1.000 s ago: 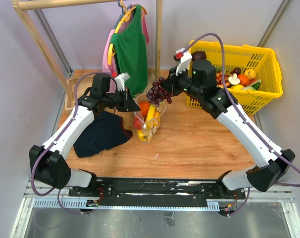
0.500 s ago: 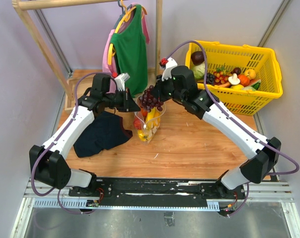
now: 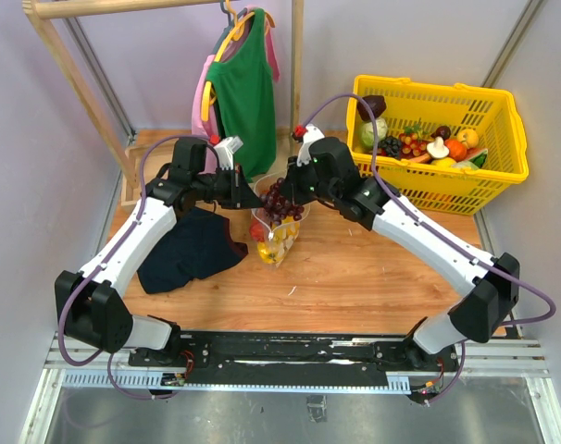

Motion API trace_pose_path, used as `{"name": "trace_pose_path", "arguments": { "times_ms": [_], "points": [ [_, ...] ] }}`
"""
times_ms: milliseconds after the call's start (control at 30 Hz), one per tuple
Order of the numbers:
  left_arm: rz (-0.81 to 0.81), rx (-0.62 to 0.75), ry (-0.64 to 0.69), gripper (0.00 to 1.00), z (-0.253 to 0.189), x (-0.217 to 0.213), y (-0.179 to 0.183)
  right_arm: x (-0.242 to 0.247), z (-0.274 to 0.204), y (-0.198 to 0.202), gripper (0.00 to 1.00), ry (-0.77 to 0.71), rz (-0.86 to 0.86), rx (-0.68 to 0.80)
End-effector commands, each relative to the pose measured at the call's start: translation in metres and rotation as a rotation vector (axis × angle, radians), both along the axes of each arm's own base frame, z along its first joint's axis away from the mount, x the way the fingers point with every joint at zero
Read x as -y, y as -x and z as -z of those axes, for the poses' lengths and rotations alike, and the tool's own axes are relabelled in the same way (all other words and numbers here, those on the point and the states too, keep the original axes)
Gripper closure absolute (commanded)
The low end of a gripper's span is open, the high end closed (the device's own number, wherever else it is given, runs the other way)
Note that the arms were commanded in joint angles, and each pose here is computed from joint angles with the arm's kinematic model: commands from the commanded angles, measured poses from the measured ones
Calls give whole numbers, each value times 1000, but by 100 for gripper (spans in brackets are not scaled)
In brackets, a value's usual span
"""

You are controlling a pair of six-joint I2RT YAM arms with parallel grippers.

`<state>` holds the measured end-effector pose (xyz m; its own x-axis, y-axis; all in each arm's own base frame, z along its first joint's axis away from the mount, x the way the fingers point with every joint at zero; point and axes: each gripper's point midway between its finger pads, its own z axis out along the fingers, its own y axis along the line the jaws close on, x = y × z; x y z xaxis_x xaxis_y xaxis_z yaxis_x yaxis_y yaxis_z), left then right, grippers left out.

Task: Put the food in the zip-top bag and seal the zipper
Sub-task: Place the fake fruit in the zipper food storage bag.

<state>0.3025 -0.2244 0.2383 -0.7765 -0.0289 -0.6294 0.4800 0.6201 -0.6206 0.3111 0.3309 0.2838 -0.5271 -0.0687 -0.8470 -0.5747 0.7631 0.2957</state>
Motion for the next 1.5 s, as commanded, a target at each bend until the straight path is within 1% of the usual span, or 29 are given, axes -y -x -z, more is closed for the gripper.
{"name": "trace_pose_path", "arguments": {
  "times_ms": [0, 67, 200, 333, 467, 567, 767, 900, 1033, 1133, 1467],
  "points": [
    [11, 34, 29, 100, -12, 0, 3, -11, 10, 11, 99, -22, -26, -47],
    [12, 34, 29, 100, -12, 0, 3, -13, 15, 9, 98, -13, -23, -55],
    [13, 35, 29, 100, -12, 0, 3, -14, 21, -1, 87, 8, 7, -45],
    [13, 37, 29, 100, -12, 0, 3, -19, 27, -14, 80, 39, 23, -35],
    [13, 35, 29, 100, -12, 0, 3, -21, 30, -23, 66, 57, 36, -20],
    [14, 38, 31, 100, -12, 0, 4, -18, 19, -29, 52, 60, 53, 24],
    [12, 37, 30, 99, -12, 0, 4, 0, 0, -32, 48, 90, 94, 103],
    [11, 37, 31, 100, -12, 0, 4, 19, -9, -26, 46, 120, 111, 146],
    [11, 36, 30, 100, -12, 0, 4, 39, -9, -22, 42, 161, 131, 156],
    [12, 36, 31, 100, -12, 0, 3, 51, 3, -20, 40, 213, 153, 138],
    [10, 34, 29, 100, -12, 0, 3, 82, 64, -15, 39, 354, 197, 27]
  ]
}}
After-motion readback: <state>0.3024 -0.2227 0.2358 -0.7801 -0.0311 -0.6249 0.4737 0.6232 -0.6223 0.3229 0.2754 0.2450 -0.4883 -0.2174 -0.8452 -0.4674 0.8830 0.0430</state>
